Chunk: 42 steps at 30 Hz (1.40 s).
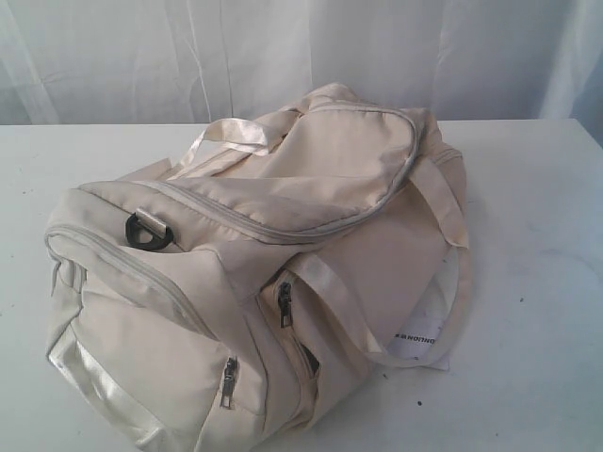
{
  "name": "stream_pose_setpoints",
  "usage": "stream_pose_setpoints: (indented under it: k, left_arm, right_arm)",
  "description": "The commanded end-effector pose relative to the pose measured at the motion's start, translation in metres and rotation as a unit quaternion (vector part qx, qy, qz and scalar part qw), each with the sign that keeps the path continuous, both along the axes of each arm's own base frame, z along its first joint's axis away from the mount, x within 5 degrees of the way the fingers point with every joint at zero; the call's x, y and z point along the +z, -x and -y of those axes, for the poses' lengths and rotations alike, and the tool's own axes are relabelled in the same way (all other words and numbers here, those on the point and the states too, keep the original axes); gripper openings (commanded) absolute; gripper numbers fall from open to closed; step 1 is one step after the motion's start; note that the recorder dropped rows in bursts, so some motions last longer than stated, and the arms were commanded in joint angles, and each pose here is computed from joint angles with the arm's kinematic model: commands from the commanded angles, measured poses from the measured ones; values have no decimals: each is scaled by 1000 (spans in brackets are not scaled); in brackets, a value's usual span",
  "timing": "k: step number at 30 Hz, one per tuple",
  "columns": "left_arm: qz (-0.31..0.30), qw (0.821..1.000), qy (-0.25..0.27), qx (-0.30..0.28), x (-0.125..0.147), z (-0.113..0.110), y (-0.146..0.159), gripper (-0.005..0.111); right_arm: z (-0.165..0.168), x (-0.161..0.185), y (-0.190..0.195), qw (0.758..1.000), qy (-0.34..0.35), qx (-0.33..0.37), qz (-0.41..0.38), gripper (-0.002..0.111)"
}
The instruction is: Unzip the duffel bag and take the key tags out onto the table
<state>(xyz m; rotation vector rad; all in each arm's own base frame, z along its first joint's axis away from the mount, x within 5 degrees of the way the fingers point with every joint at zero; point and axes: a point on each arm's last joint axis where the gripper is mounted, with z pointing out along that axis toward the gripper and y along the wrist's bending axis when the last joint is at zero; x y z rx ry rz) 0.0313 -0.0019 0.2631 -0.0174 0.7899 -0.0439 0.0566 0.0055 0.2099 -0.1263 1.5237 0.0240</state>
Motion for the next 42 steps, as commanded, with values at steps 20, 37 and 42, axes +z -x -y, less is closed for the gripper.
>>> stream_pose_setpoints:
  k: [20, 37, 42]
  left_arm:
    - [-259, 959, 111, -39, 43, -5, -47, 0]
    - [-436, 840, 73, -315, 25, 43, -96, 8]
    - [-462, 805, 131, -347, 22, 46, -96, 44]
  right_arm:
    - [2, 137, 4, 977, -191, 18, 90, 0]
    - [-55, 132, -156, 978, -47, 65, -193, 0]
    - [-80, 124, -163, 971, -72, 112, -198, 0]
